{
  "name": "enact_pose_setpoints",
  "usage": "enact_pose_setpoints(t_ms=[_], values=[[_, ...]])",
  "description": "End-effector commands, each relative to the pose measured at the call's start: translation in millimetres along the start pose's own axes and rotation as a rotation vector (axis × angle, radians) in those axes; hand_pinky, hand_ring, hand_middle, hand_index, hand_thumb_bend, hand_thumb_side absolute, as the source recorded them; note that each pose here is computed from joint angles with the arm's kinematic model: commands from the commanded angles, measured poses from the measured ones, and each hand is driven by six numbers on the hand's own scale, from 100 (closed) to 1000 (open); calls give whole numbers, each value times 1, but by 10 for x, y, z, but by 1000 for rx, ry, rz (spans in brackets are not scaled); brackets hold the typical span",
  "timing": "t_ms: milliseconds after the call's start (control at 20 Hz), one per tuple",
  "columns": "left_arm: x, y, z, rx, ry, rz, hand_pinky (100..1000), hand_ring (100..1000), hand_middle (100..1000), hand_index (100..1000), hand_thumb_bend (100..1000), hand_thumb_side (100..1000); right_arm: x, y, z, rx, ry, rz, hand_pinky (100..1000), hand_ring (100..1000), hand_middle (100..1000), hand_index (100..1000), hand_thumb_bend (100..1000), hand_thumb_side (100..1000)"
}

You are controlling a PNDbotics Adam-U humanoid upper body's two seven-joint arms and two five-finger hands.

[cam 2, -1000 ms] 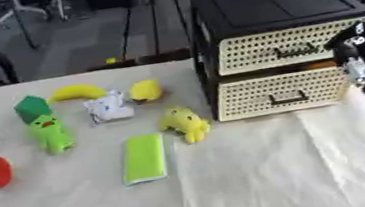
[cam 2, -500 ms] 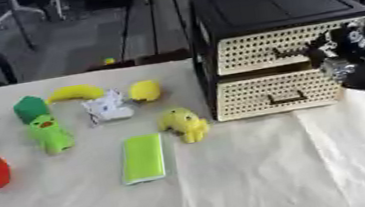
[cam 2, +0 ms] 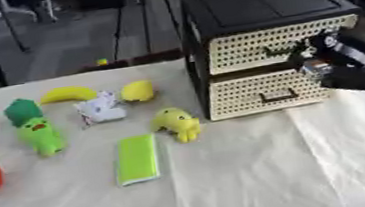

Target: Pick up objects from table and place into drawer.

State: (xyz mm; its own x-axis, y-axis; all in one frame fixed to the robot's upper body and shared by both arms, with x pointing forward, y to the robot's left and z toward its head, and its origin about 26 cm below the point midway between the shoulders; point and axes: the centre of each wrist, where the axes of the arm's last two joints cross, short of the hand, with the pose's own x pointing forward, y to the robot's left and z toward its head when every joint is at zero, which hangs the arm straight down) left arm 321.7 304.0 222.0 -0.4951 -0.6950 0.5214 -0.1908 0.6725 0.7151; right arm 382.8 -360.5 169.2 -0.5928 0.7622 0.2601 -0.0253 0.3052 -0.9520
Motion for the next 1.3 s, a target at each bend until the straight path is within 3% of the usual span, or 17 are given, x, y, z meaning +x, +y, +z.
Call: enact_pose_setpoints(t_ms=[50,600,1300], values=[[73,81,-37,13,-33,-15,603,561,553,661,509,751,-46,-67,-56,10,6,35,100,100,100,683,144,917],[86,69,-44,10,-39,-7,603,561,553,661,510,752,-219,175,-247,75,49,36,100,100,100,683,131,935],[88,62,-45,10,-40,-2,603,562,554,661,509,752,-404,452,-264,149,126,43,100,100,100,685,126,965]])
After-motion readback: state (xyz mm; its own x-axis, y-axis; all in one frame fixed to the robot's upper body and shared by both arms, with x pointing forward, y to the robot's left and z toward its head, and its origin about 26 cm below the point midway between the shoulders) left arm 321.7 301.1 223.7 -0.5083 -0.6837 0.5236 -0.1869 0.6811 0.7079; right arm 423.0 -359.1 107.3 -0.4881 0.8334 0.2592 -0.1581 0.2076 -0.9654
